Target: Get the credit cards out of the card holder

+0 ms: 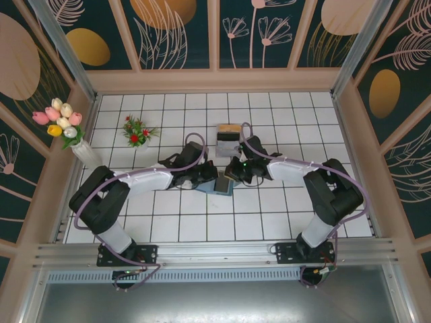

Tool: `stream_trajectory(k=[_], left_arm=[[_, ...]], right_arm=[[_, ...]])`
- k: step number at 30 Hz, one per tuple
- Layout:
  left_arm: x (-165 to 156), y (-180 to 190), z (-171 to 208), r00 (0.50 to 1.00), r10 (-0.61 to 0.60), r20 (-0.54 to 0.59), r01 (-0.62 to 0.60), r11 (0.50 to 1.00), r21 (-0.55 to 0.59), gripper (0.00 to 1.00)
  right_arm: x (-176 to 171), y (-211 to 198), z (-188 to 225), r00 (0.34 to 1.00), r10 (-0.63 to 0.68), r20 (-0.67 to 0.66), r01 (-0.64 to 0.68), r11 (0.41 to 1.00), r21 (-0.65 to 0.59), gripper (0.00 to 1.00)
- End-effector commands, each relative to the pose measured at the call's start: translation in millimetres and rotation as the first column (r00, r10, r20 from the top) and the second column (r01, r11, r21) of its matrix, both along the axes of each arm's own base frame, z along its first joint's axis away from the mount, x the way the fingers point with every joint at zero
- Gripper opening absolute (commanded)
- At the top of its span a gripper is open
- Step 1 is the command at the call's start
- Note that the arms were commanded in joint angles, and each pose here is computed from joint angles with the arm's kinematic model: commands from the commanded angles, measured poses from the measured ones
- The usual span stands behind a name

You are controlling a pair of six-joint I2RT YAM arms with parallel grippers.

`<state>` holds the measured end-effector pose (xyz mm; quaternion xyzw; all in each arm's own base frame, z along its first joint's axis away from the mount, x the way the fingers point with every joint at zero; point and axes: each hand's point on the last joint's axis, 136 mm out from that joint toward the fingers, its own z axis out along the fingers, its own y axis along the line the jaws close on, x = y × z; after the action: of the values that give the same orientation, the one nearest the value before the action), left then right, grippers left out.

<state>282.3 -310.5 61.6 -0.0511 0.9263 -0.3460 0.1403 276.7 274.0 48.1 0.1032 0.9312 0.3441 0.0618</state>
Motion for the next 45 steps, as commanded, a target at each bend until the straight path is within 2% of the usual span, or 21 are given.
stream_trajectory(k=[1,7,22,30,38,45], left_arm=[[-3.4,-0.8,-11.4,0.999,-0.027,-0.034,0.029,0.999,0.033,0.08],[-2.0,4.9,-25.4,0.998,-0.051,-0.042,0.055,0.993,0.104,0.14],[-0.4,13.4,-45.2,0.997,-0.035,-0.071,0.045,0.988,0.150,0.14],[-11.0,0.7,-47.1,0.992,-0.080,-0.099,0.085,0.995,0.051,0.15],[-13.5,9.7,-52.1,0.991,-0.060,-0.117,0.064,0.997,0.035,0.17],[-15.5,2.0,-41.5,0.991,-0.084,-0.108,0.075,0.994,-0.082,0.17]], right_arm=[[-6.6,-14.4,-7.7,0.999,-0.032,-0.023,0.032,0.999,-0.038,0.15],[-9.8,-16.9,-16.5,0.999,-0.024,-0.038,0.022,0.998,-0.050,0.17],[-13.7,-23.5,-41.5,0.995,-0.022,-0.098,0.013,0.995,-0.099,0.17],[-17.9,-25.8,-50.1,0.992,-0.020,-0.122,0.006,0.993,-0.114,0.16],[-19.9,-26.5,-53.0,0.991,-0.017,-0.130,0.002,0.993,-0.117,0.16],[-22.4,-29.2,-58.6,0.989,-0.022,-0.147,0.001,0.990,-0.139,0.15]])
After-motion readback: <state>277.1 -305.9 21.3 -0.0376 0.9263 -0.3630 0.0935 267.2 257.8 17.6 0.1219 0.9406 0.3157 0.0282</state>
